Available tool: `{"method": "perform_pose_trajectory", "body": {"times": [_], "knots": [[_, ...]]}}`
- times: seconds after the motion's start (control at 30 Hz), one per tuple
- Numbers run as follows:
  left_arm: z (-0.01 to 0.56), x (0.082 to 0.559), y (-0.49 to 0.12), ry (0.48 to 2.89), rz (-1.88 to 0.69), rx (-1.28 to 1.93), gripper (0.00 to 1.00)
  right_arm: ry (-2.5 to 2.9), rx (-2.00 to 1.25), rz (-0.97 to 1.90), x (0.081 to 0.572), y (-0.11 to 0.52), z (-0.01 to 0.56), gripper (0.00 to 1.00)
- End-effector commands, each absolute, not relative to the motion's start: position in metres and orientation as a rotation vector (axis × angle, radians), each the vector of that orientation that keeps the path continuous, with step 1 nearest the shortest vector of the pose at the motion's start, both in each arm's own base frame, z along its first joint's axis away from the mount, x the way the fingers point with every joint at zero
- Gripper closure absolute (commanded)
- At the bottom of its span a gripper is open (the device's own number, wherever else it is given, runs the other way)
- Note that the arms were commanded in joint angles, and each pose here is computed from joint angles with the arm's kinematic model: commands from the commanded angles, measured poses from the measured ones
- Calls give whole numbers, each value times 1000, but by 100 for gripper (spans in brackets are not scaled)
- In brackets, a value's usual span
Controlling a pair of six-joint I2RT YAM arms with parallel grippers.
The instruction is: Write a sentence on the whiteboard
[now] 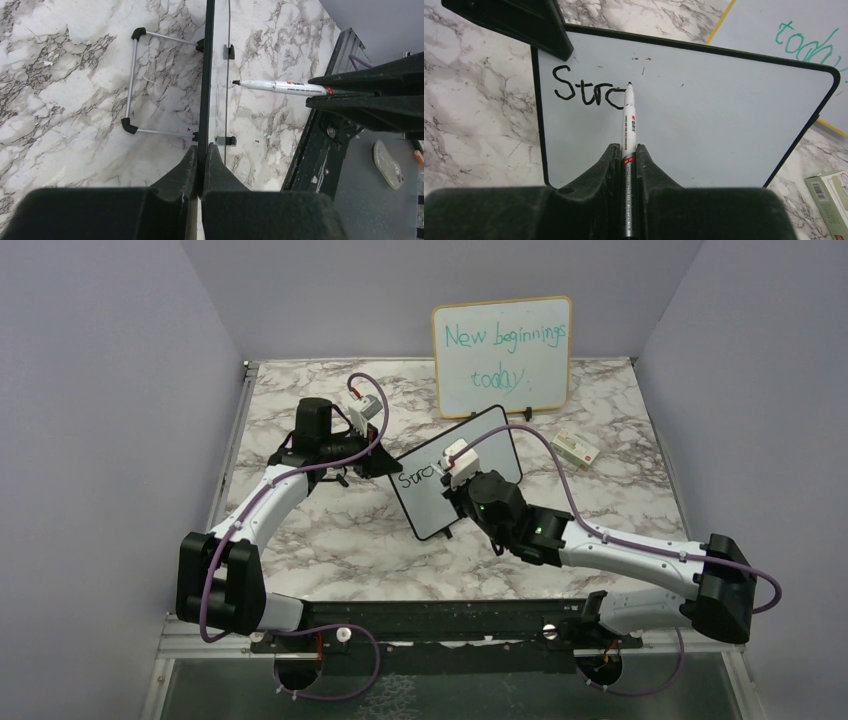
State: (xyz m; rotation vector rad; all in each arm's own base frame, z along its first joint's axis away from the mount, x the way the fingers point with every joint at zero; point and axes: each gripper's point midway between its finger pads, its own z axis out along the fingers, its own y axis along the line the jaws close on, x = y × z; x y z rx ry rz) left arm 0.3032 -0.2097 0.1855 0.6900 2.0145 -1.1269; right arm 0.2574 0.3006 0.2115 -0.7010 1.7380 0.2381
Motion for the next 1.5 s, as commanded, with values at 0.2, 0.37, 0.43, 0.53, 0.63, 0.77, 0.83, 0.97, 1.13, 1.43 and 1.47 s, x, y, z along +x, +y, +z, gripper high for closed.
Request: {"method": "perform_pose_trajectory", "body": {"times": [0.2, 0.37, 0.43, 0.53, 0.63, 0.77, 0.83, 0.97, 1.13, 1.43, 1.47], "knots": [[139, 294, -202, 2190, -1040, 684, 100, 1733, -653, 200, 269, 291, 212, 100], [139, 294, -201, 2190, -1040, 683, 100, 1735, -663, 209, 269, 294, 211, 100], [139, 294, -201, 2189, -1039, 683, 100, 1735, -669, 211, 269, 295, 211, 100], [139, 294, -202, 2190, -1040, 685, 100, 1736, -676, 216, 269, 296, 210, 100], [138, 294, -202, 2191, -1040, 685, 100, 1738, -684, 218, 269, 298, 210, 100], [139, 294, -202, 2190, -1042, 686, 100, 1740, -687, 216, 270, 299, 209, 100], [138, 293, -202, 2192, -1042, 685, 100, 1737, -687, 222, 270, 300, 210, 100], [138, 293, -202, 2194, -1041, 684, 100, 1734, -681, 218, 272, 300, 210, 100], [137, 293, -202, 2194, -1042, 687, 100, 1732, -686, 230, 272, 301, 211, 100], [137, 293, -203, 2196, -1041, 689, 100, 1736, -694, 234, 272, 304, 209, 100], [137, 293, -202, 2196, -1041, 689, 100, 1737, -691, 232, 273, 304, 208, 100]]}}
